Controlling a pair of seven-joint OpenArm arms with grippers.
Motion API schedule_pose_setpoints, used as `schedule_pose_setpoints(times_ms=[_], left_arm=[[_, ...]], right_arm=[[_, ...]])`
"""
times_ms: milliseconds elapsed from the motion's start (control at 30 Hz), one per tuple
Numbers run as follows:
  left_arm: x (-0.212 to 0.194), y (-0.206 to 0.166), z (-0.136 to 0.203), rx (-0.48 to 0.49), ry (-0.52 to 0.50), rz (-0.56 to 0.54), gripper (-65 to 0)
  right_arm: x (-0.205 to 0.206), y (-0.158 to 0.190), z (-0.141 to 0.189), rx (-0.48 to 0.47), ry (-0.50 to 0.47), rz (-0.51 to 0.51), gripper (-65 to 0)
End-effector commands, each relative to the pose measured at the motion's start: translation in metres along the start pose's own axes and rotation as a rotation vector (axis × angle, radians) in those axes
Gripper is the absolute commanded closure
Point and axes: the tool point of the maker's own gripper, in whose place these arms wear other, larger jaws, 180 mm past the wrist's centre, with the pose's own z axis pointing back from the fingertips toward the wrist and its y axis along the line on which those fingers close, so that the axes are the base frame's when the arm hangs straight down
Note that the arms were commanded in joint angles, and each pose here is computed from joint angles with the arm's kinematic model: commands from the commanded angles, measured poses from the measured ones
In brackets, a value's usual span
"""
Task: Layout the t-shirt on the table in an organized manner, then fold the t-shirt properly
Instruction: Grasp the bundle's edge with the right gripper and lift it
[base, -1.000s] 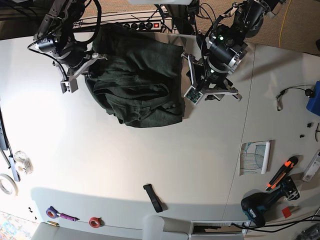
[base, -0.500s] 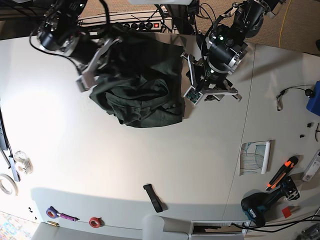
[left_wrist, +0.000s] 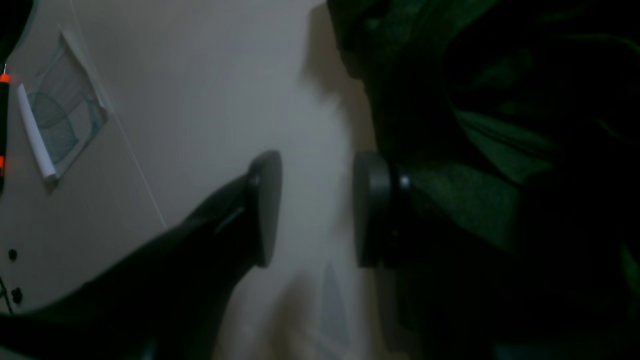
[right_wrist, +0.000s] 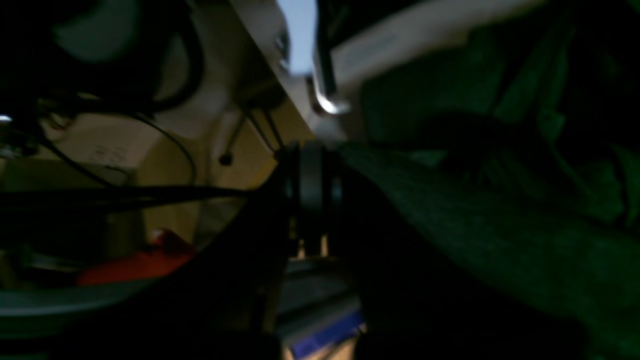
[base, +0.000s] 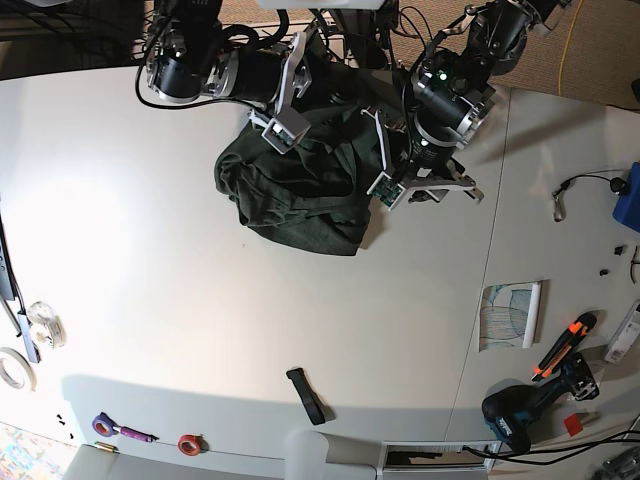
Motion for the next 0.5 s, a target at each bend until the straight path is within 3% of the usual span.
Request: schedule_pose_setpoints(times_ms=[0,100,233,367,467], left_arm=[[0.010,0.005,0.003,0.016,-0.040,0.002,-22.5],[0.010,0.005,0.003,0.016,-0.041,0.002,-22.5],[0.010,0.005,0.003,0.016,-0.041,0.002,-22.5],[0.010,0.005,0.003,0.016,-0.041,0.002,-22.5],[0.010,0.005,0.003,0.016,-0.041,0.003,-22.5]], right_arm=[[0.008,0.002,0.003,-0.003,-0.032,0.021,0.0],[0.001,-0.008,0.003,-0.057,0.012,0.031,-2.8],[-0.004,-0.018,0.004,-0.107,0.047,0.048,-22.5],[0.032,-0.033,0.006,-0.160,-0.063,0.116,-23.2],[0.054,-0.053,0.011,-0.242,-0.070,0.195,-23.2]])
